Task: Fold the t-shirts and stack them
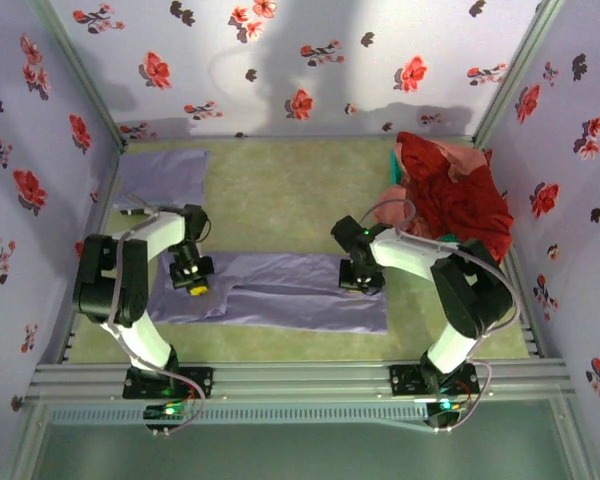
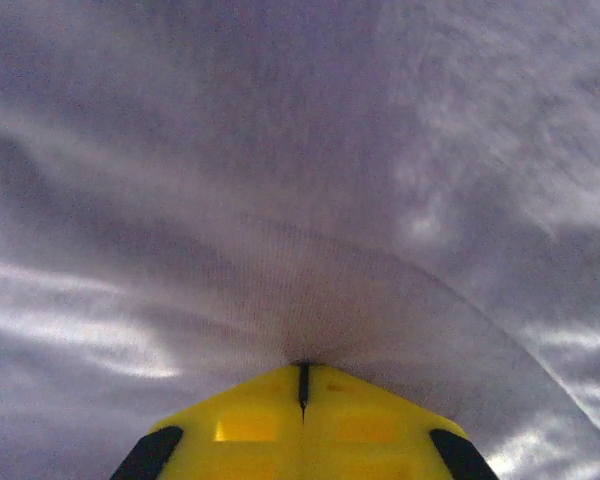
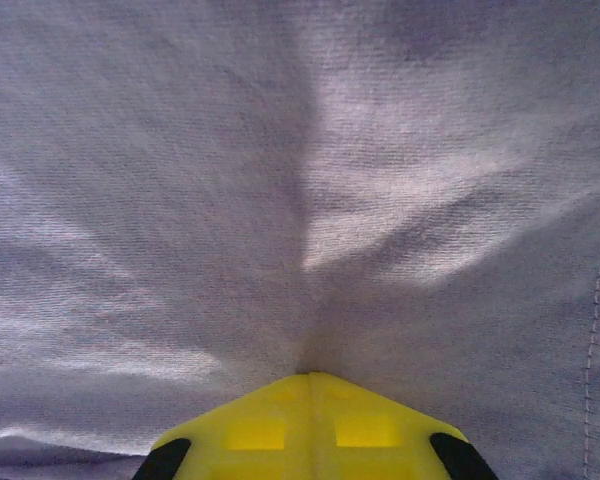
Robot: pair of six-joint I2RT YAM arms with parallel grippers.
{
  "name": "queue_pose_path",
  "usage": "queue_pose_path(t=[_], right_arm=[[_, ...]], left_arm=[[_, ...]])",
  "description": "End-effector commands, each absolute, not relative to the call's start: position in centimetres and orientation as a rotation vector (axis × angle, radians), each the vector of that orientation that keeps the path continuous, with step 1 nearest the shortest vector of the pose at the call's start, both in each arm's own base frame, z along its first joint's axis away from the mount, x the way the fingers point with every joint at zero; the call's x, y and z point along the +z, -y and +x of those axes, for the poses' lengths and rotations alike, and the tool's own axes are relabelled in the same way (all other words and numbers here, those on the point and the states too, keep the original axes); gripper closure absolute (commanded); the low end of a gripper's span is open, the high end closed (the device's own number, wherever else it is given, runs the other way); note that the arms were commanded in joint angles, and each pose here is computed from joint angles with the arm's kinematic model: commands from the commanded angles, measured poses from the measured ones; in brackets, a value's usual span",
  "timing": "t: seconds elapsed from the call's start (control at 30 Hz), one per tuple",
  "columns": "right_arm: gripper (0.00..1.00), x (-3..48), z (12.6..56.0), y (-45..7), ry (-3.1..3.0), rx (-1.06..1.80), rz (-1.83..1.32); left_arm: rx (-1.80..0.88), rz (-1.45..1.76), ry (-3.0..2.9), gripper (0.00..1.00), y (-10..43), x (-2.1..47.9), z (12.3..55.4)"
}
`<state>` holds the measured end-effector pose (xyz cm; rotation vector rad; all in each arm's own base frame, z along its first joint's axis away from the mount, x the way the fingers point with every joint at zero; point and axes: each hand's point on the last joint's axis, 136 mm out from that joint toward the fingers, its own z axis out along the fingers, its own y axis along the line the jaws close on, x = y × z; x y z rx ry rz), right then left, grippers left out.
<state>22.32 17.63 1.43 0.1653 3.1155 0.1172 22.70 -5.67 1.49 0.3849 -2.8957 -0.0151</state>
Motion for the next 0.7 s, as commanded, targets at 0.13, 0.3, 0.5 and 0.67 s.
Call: queue_pose_path(t=[0.13,0.3,0.5,0.67], right_arm=[[1.00,-0.2,17.2,-13.1,-3.205,-0.154,0.259],[1.00,0.4,15.8,-11.9,-3.198,-0.211,0.305],[1.00,0.3,14.8,-11.4,-3.192,-0.185,0.372],[1.00,0.9,14.5,-12.4,-3.182,-0.063,0.391]], left_arm=[[0.022,0.275,2.914,1.00,6.8,0.2,26.5],[0.050,0.202,2.954,1.00,8.8,0.7,30.9],[0.207,0.125,2.979,1.00,14.1,0.1,36.9],[0.279,-0.015,3.037,1.00,20.1,0.6,41.3]])
